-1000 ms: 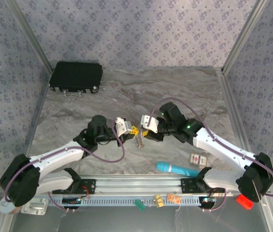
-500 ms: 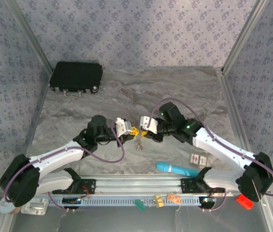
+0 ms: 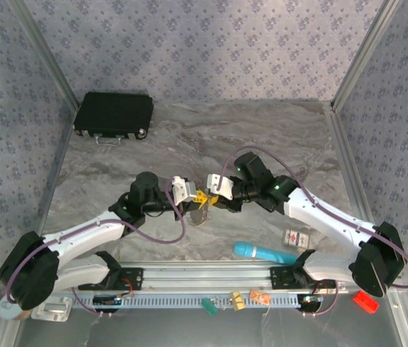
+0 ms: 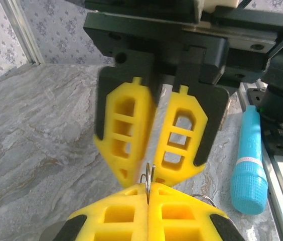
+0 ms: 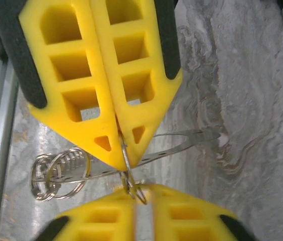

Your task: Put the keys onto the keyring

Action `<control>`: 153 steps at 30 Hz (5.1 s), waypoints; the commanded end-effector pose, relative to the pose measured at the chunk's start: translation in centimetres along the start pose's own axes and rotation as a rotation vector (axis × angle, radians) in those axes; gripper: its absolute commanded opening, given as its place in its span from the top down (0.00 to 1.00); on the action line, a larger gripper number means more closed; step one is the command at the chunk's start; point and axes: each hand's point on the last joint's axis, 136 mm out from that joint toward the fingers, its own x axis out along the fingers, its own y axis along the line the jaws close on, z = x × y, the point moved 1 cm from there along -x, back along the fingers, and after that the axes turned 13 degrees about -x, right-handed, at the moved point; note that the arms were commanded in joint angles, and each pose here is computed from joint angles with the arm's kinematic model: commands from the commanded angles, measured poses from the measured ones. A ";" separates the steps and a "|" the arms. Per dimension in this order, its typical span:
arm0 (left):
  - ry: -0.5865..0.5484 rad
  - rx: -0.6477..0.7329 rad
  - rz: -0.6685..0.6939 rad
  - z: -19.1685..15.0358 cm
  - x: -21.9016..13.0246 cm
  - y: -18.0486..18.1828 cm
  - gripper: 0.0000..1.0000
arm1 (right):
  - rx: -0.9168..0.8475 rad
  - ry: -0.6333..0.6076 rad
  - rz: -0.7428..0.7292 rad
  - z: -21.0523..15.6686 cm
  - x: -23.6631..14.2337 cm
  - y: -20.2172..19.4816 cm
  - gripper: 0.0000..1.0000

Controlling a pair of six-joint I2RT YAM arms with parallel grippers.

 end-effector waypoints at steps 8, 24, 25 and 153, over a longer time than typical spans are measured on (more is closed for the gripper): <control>-0.101 0.065 -0.057 3.0 -0.2 -1.1 1.00 | -0.010 -0.111 -0.044 1.5 -2.1 0.1 0.70; -0.104 0.059 -0.074 3.1 -0.2 -1.3 1.00 | -0.021 -0.179 -0.019 3.0 -1.6 0.1 0.82; -0.105 0.059 -0.076 3.1 -0.2 -1.4 1.00 | -0.021 -0.186 -0.018 3.2 -1.6 0.1 0.84; 0.035 0.056 -0.078 2.2 -0.5 -0.4 0.91 | -0.159 0.050 0.077 4.5 -2.3 -1.0 1.00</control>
